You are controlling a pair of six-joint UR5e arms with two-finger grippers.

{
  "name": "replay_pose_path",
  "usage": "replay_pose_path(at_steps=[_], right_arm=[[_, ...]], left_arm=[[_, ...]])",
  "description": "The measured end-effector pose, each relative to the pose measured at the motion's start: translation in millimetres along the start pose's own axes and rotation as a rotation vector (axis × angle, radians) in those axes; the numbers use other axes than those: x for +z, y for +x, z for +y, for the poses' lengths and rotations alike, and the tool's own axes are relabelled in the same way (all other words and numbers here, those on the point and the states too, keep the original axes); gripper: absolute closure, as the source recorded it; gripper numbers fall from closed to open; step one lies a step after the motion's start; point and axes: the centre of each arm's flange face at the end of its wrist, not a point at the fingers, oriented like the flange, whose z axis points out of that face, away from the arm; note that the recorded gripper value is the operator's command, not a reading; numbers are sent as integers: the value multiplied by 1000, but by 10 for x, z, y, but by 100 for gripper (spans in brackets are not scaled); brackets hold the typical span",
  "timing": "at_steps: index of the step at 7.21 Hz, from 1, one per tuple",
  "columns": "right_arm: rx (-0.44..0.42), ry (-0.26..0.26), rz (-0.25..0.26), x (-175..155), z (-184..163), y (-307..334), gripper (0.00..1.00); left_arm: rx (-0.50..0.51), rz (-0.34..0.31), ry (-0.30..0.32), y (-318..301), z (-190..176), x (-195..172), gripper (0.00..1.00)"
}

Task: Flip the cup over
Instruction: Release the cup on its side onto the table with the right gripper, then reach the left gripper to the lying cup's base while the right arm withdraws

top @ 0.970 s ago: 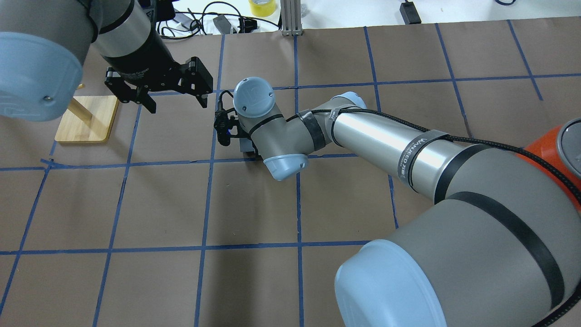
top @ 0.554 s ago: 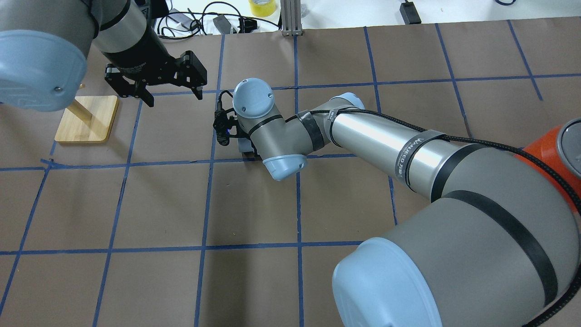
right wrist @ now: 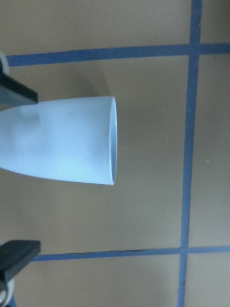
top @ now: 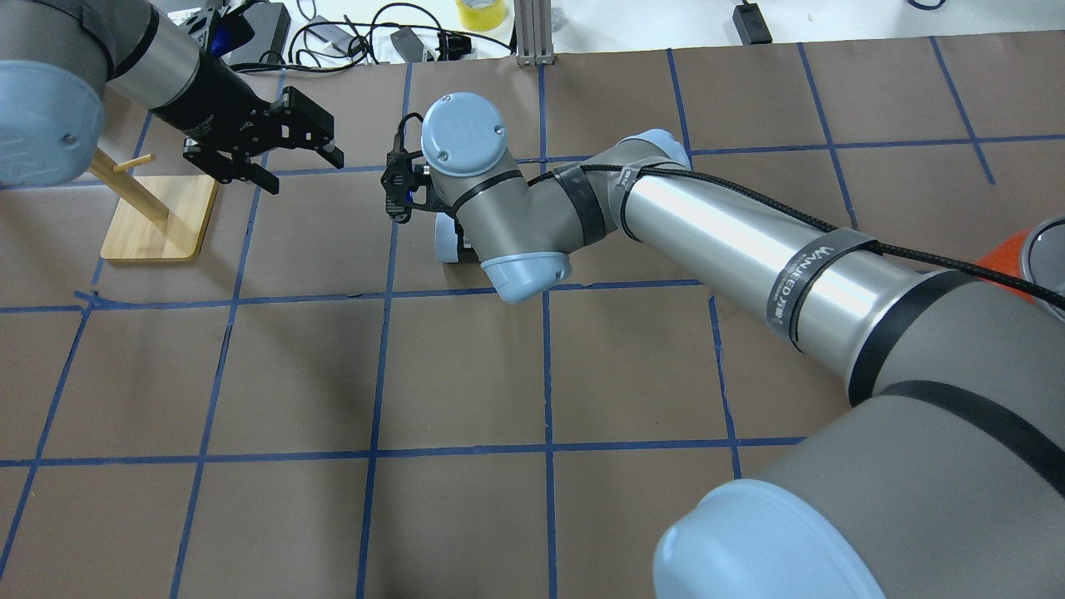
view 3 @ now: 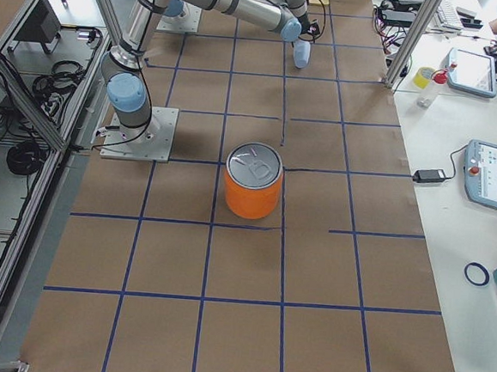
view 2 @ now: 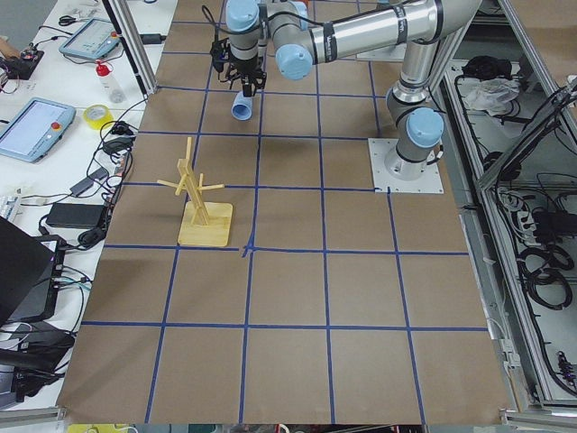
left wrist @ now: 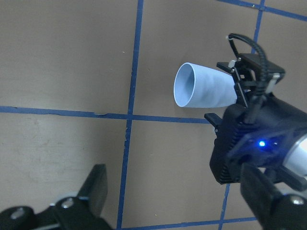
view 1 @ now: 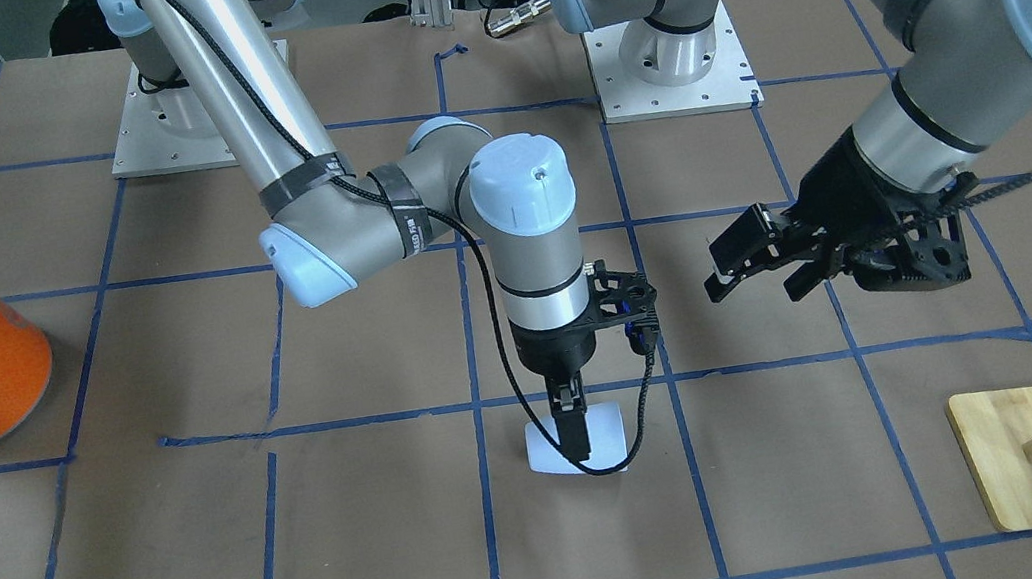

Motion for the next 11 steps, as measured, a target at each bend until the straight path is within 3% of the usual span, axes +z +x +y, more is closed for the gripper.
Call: replay_pose_path(at_steps=[2, 5, 6, 8, 9, 10, 11], right_arm=[[225, -65, 20, -396, 656, 518, 0], [662, -130, 40, -1075, 1607, 994, 0], [805, -156, 37, -1327, 1818, 1030, 0], [1183, -212, 27, -1896, 2051, 930, 0], [1304, -266, -1, -2161, 2134, 798, 0], [1364, -331, -36, -2342, 2225, 668, 0], [1413, -386, -59, -2414, 2390, 627, 0]], left_arm=[[99, 186, -45, -450, -312, 528, 0], [257, 545, -35, -777, -388, 1597, 0], [279, 592, -31, -833, -363, 1834, 0], [296, 629, -68, -769, -277, 2188, 0], [291, 656, -90, -674, -213, 2337, 0], [273, 697, -102, -572, -156, 2451, 0], [253, 732, -117, -478, -87, 2550, 58]])
